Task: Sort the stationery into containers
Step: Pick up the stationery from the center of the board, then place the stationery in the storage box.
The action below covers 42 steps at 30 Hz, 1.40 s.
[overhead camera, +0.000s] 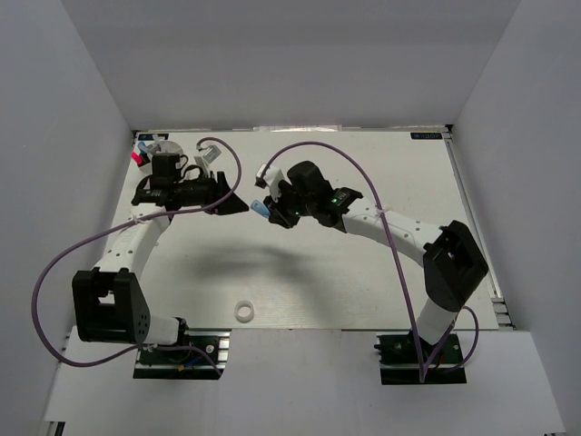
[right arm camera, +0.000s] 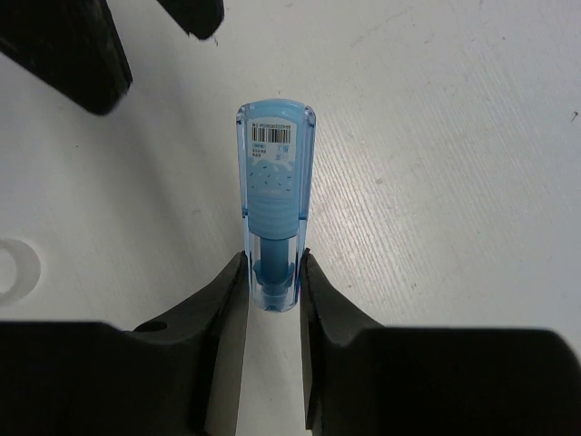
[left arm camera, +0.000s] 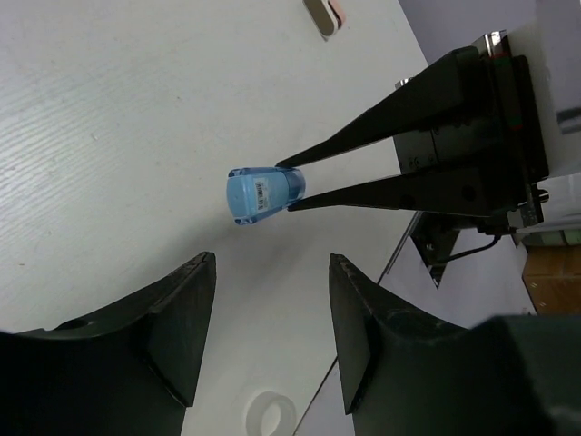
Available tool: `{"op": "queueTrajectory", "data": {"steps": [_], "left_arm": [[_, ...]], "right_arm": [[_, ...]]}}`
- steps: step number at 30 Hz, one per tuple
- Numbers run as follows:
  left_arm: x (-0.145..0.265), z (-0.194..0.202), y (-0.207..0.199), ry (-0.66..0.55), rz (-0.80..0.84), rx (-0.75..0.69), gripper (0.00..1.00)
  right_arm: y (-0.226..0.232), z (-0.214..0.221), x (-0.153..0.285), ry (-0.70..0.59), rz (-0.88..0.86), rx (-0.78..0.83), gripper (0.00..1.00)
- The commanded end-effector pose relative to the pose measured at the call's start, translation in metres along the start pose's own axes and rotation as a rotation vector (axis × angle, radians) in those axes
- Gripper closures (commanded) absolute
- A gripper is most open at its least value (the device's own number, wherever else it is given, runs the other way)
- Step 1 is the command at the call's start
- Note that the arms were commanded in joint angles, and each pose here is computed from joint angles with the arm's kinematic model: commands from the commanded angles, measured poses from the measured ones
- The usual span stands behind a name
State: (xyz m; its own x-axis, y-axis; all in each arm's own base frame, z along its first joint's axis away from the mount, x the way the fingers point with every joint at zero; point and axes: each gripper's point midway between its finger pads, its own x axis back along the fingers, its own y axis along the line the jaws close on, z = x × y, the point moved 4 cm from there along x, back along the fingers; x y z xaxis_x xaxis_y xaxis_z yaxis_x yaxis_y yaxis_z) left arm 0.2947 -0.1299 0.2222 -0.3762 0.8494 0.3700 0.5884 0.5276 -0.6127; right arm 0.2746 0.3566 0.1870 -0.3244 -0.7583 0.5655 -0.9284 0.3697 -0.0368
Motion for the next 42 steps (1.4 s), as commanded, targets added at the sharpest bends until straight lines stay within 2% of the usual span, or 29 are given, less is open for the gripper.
{"op": "queueTrajectory", "data": {"steps": [1,14,17,22,30,32,34,35,37,38,40,42], "left_arm": [[-0.007,-0.004,-0.013,0.014,0.056,0.000,0.38],[-0.024,-0.008,-0.001,0.032,-0.004,0.018,0.40],[-0.024,-0.010,0.000,0.026,-0.011,0.014,0.46],[-0.025,-0.010,-0.004,0.023,0.024,0.017,0.63],[-0.025,-0.006,-0.017,0.035,0.104,0.021,0.79],[-0.026,-0.004,-0.018,0.033,0.121,0.044,0.91],[-0.026,-0.003,-0.018,0.032,0.113,0.063,1.00],[-0.026,-0.002,-0.018,0.031,0.107,0.067,1.00],[-0.025,-0.003,-0.014,0.024,0.062,0.076,1.00],[-0.024,-0.006,-0.014,0.016,0.045,0.067,1.00],[-0.019,-0.013,-0.002,-0.007,-0.055,0.049,1.00],[-0.011,-0.024,0.004,-0.029,-0.137,0.027,1.00]], "right_arm": [[-0.001,-0.031,0.008,-0.086,0.015,0.054,1.00],[0.010,-0.042,0.018,-0.124,0.009,0.081,1.00],[0.011,-0.042,0.018,-0.123,0.009,0.084,1.00],[0.012,-0.043,0.019,-0.127,0.011,0.092,1.00],[0.011,-0.045,0.016,-0.131,0.026,0.084,1.00],[0.011,-0.047,0.016,-0.134,0.027,0.082,1.00],[0.009,-0.047,0.017,-0.132,0.035,0.078,0.91],[0.009,-0.047,0.017,-0.133,0.037,0.076,0.74],[0.006,-0.048,0.019,-0.136,0.049,0.068,0.54],[0.005,-0.047,0.020,-0.133,0.067,0.052,0.41],[0.002,-0.046,0.023,-0.132,0.083,0.038,0.32],[-0.001,-0.045,0.028,-0.127,0.101,0.006,0.28]]}}
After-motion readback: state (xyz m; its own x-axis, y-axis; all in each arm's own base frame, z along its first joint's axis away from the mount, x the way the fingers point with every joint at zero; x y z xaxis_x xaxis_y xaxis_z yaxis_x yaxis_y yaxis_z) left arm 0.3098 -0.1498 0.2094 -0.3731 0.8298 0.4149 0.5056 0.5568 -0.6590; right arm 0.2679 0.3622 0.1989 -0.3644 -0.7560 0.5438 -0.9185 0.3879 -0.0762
